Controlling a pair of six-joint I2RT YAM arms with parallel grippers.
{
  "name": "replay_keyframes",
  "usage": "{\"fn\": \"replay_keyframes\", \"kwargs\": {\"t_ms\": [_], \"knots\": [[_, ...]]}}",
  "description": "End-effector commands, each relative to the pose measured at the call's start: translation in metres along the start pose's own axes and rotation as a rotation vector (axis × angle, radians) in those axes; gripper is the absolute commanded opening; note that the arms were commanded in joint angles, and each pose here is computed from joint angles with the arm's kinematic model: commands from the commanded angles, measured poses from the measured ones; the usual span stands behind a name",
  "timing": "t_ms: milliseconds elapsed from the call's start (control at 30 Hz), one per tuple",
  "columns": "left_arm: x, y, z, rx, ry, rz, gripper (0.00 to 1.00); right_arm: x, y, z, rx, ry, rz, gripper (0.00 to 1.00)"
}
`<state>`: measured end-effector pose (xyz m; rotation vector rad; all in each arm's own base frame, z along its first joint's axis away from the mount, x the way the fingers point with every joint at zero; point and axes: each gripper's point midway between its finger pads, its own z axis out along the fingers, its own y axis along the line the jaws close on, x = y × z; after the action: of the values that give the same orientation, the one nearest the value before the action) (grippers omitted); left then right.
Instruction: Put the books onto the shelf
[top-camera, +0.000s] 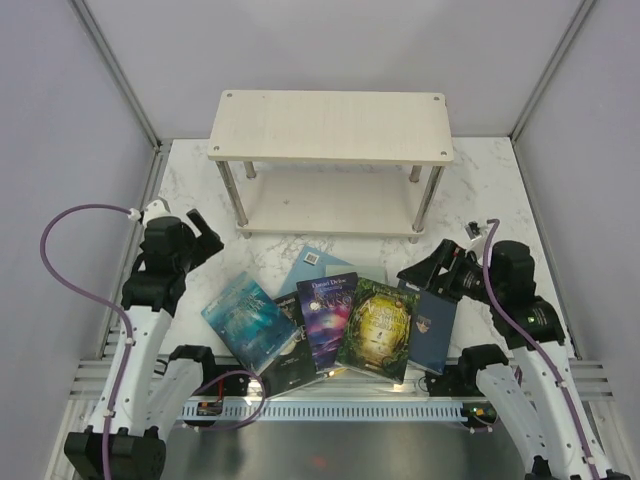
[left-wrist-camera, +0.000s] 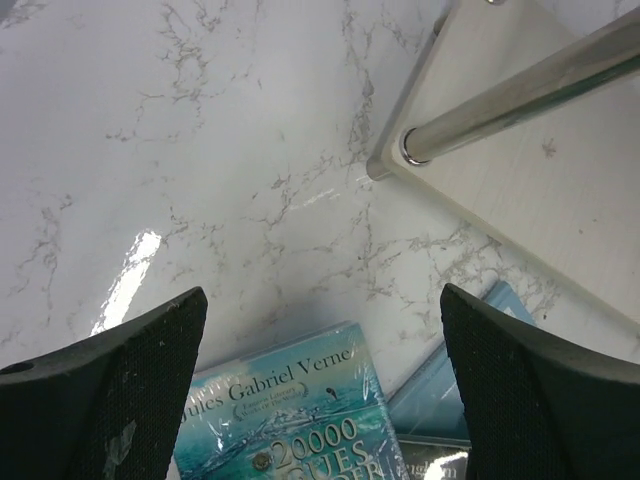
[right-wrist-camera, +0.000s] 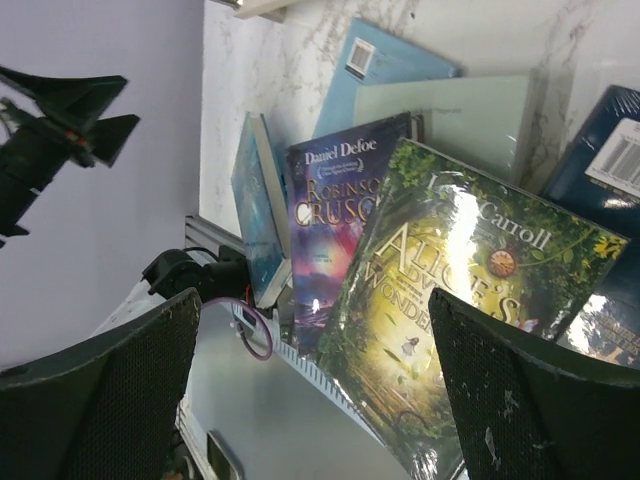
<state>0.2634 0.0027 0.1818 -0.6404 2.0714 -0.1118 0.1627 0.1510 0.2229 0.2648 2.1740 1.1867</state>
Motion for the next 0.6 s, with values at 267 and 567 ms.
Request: {"fn": "replay_keyframes", "kwargs": {"t_ms": [267,567], "knots": [[0.031,-0.072,-0.064,0.491,0.198,0.031,1.0,-0.002,-0.019,0.0,0.104,-0.02,0.01,0.98],[0.078,-0.109,-0.093,0.748,0.451,0.018,1.0,0.02,-0.058,0.011,0.223,0.099,0.036,0.96]]}}
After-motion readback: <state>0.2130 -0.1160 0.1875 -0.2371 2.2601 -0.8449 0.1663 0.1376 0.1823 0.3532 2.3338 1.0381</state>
